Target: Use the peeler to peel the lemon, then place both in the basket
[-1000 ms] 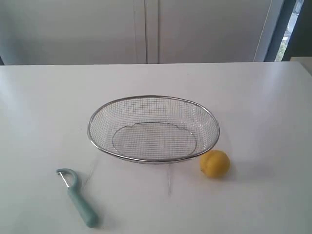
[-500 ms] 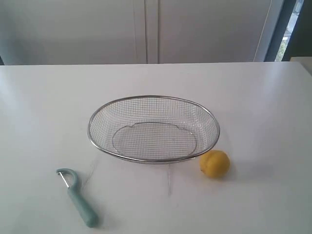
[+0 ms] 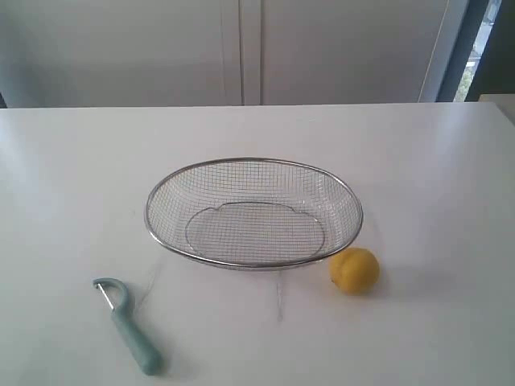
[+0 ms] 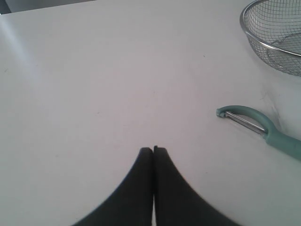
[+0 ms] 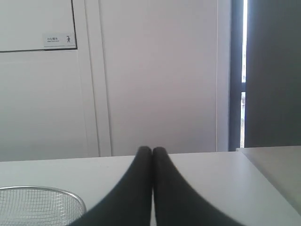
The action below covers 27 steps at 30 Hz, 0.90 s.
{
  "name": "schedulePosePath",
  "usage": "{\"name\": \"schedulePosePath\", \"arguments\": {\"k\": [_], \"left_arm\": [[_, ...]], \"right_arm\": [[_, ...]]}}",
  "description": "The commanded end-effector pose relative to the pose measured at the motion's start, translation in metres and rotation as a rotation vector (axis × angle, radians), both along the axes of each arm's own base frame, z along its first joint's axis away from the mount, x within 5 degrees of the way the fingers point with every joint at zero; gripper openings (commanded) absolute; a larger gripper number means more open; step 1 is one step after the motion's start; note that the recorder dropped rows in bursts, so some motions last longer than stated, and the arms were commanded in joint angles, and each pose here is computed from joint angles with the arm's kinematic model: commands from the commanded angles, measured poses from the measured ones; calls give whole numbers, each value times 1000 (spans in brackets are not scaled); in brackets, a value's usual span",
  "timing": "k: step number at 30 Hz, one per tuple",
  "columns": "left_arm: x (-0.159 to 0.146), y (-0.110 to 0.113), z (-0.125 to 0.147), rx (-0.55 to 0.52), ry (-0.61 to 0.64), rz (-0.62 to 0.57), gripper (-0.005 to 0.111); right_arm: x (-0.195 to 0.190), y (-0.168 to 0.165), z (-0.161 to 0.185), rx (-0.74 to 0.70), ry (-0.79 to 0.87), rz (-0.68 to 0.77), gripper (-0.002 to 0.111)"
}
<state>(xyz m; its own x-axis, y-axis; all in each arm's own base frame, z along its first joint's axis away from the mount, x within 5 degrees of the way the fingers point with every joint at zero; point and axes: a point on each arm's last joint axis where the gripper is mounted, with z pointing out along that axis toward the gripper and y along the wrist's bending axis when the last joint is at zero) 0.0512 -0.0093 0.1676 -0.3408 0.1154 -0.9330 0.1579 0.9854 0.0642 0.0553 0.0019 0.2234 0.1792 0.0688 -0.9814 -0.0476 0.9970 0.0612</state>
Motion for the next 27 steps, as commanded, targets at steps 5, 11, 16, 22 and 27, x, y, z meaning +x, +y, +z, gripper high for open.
{"name": "schedulePosePath", "arguments": {"k": [5,11,16,22,27], "left_arm": [[0,0,-1,-5,0,-5,0],[0,0,-1,-5,0,-5,0],[0,0,-1,-5,0,-5,0],[0,0,-1,-5,0,-5,0],[0,0,-1,-5,0,-5,0]], "right_arm": [[-1,0,2,-1,-38,-6,0],[-6,-1,18,9,-224,-11,0],[-17,-2,36,22,-455,-21,0],[-25,-17,44,262,-592,-75,0],[-24,-22,42,359,-583,-96,0]]}}
